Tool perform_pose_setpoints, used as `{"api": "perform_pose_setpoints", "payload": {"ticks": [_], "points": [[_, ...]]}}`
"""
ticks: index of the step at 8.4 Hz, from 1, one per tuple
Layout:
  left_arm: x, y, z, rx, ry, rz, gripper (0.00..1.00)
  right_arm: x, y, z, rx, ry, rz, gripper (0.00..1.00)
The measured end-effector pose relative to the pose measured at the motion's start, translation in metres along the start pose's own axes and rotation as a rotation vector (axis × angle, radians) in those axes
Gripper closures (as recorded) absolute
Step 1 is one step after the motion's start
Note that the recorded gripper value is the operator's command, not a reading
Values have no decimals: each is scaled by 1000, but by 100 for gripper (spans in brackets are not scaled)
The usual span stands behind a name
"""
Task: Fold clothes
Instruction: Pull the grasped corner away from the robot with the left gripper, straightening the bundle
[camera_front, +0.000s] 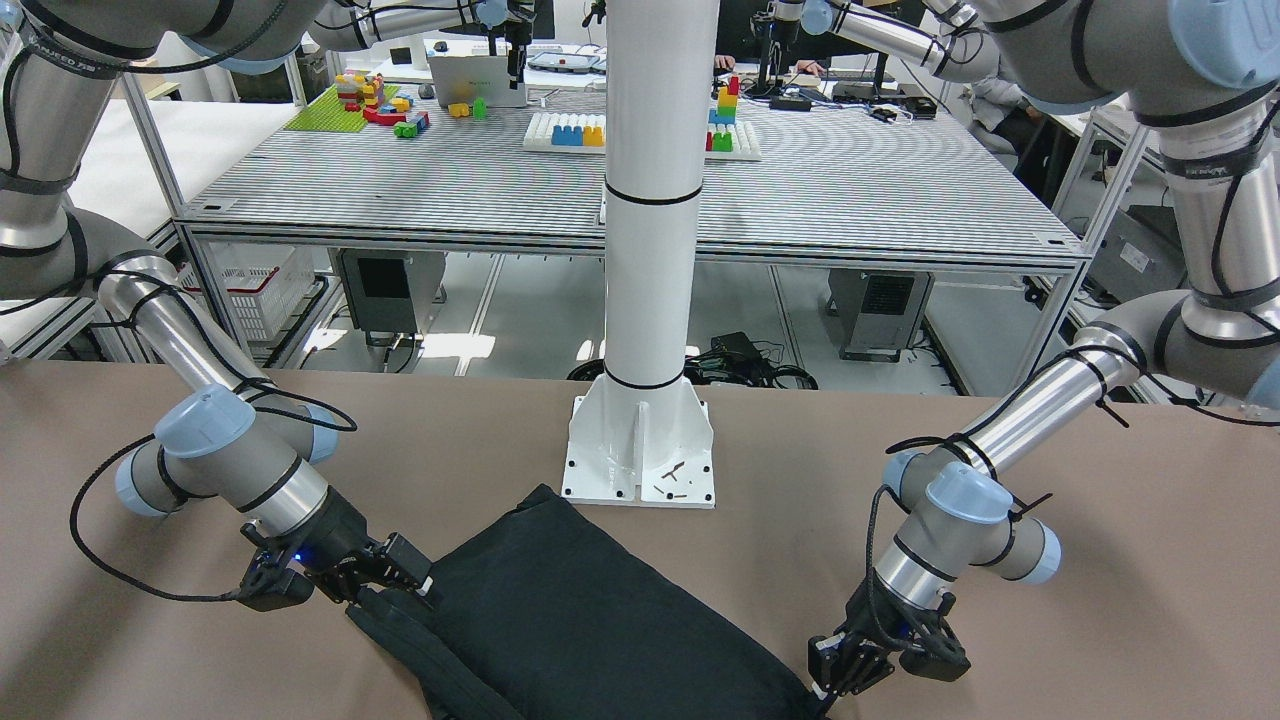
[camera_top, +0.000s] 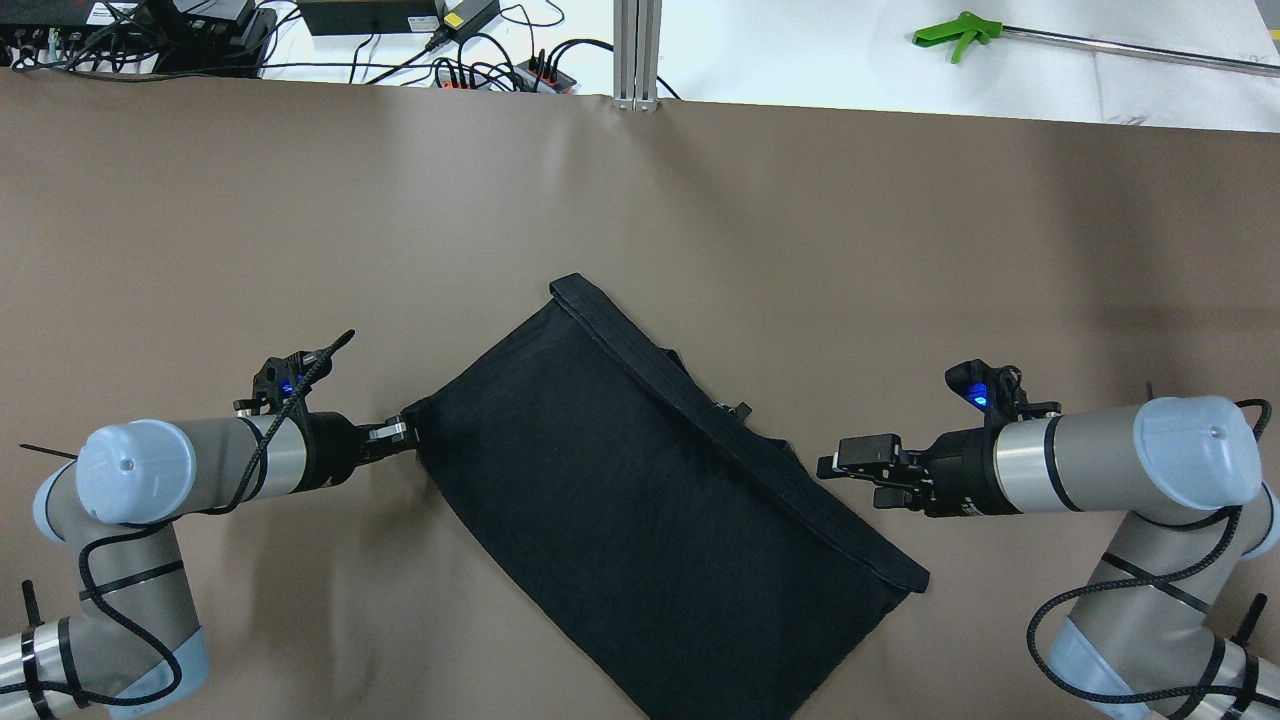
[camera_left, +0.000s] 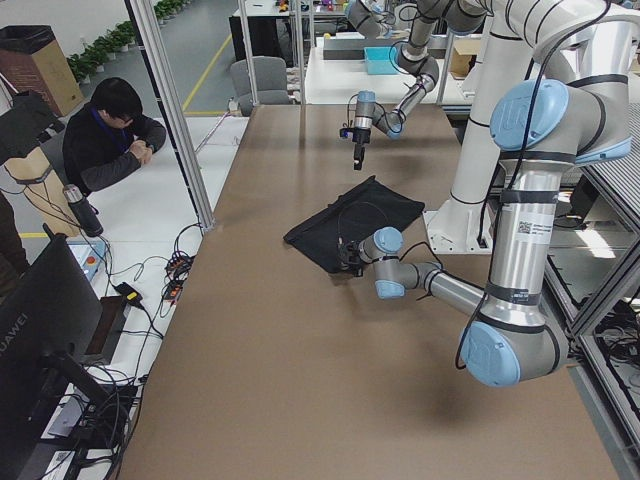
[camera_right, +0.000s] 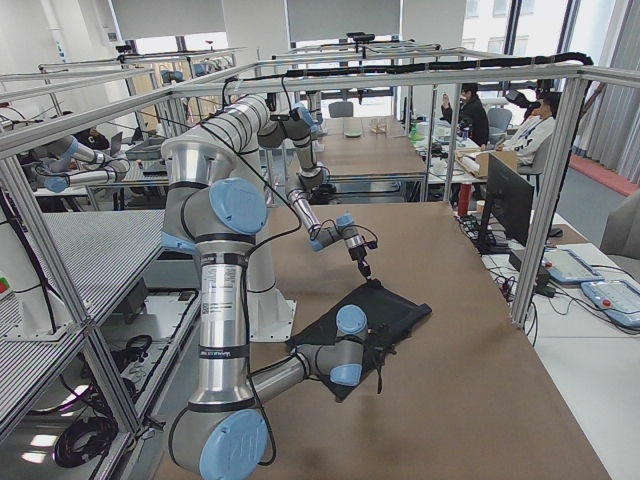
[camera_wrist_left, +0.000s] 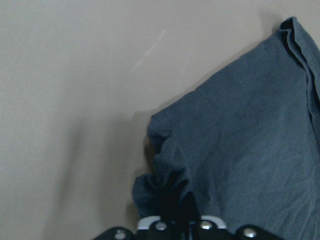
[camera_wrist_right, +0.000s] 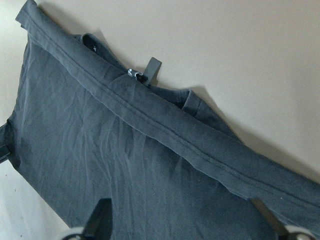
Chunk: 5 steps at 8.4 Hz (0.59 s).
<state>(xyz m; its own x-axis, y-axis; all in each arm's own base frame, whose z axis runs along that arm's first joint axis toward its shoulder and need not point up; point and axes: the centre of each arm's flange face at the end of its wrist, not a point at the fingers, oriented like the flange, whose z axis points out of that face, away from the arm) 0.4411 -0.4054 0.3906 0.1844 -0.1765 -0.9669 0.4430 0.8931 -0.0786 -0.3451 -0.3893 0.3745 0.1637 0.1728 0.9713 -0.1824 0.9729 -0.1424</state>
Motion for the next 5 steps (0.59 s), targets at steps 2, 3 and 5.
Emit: {"api": "perform_pose_setpoints", "payload": {"ticks": [2, 3, 5], "points": [[10, -15, 6, 27, 6, 49, 100, 0, 0, 0, 2, -1, 0, 6], [22, -28, 20, 47, 10, 61, 100, -1, -1, 0, 3, -2, -1, 6], [58, -71, 59, 104, 7, 59, 100, -2, -1, -2, 6, -5, -2, 6]]}}
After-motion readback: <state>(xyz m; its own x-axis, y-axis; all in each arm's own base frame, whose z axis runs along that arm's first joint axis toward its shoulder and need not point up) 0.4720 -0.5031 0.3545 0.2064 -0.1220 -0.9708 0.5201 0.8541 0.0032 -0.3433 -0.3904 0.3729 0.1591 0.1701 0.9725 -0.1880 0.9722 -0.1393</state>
